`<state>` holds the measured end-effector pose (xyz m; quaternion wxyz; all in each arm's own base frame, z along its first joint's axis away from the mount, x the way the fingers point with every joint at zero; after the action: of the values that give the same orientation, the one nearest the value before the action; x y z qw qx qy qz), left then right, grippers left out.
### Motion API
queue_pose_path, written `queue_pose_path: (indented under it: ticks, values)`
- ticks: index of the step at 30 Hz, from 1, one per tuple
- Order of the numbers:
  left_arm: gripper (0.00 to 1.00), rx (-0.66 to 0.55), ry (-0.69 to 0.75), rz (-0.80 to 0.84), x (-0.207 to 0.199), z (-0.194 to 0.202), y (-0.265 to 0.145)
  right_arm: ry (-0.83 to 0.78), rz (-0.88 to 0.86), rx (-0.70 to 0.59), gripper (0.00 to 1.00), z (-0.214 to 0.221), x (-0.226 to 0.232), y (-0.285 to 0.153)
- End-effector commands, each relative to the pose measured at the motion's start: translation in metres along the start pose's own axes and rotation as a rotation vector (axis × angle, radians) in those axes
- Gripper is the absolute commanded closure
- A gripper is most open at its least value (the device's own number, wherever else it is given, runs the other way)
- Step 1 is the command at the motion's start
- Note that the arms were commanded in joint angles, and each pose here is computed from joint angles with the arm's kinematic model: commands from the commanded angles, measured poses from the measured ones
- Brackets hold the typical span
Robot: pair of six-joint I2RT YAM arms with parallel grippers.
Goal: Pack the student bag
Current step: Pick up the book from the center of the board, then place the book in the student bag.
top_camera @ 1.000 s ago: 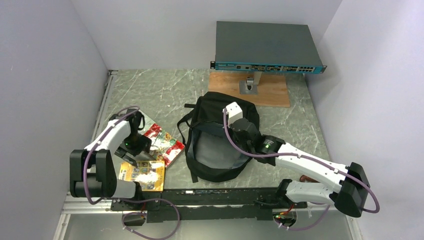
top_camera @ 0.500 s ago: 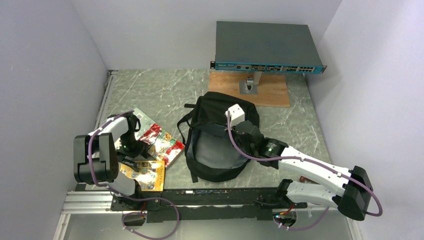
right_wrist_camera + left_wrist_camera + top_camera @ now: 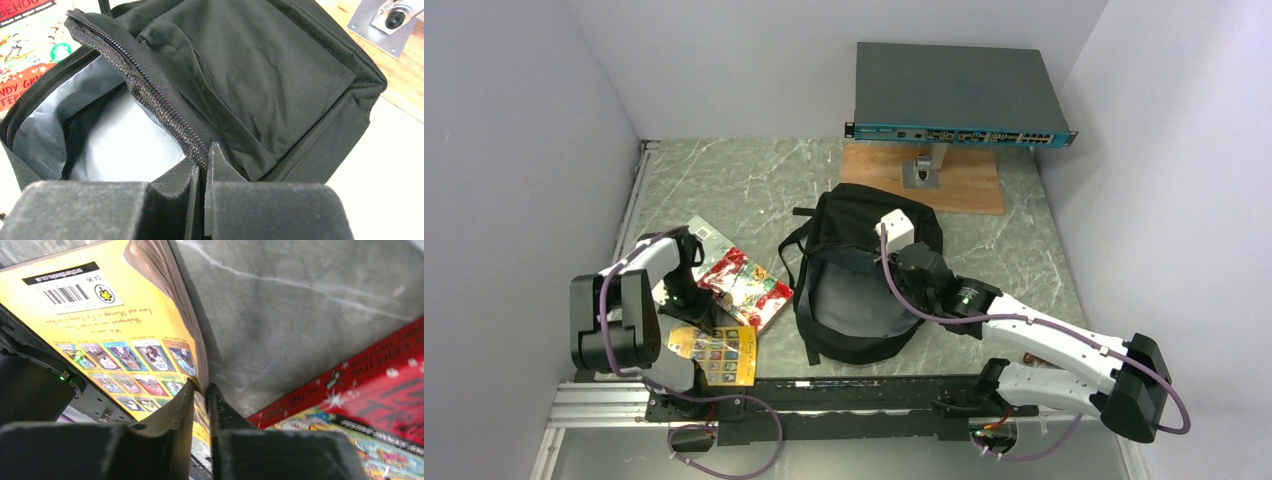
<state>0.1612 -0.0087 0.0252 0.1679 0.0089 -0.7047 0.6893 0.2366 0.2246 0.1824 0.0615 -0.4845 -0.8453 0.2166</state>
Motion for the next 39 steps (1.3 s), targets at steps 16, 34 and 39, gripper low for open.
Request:
queue_pose_path:
  ticks: [16, 34, 39]
  values:
    - [1.0, -0.149, 0.279, 0.898, -0.019, 0.023, -0.16, 0.039, -0.001, -0.06, 1.0, -0.03, 0.001, -0.001]
    - [1.0, 0.003, 0.981, 1.896, 0.0, 0.16, -0.305, 0.379, 0.074, -0.102, 1.0, -0.081, -0.017, 0.0]
    - [1.0, 0.152, 1.012, 1.957, 0.011, 0.191, -0.3, 0.579, 0.135, -0.117, 1.0, -0.088, -0.042, 0.001]
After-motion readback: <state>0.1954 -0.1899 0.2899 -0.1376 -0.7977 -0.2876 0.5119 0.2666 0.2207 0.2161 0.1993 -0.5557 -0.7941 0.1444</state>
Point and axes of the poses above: each gripper's point midway between its finger pads, its own y axis out along the fingers, its own x axis along the line the jaws close on, z = x × y, the point moved 1 cm from there along -y, back along the fingers, and after that the axes turned 3 degrees about -y, right-handed, at the moved point
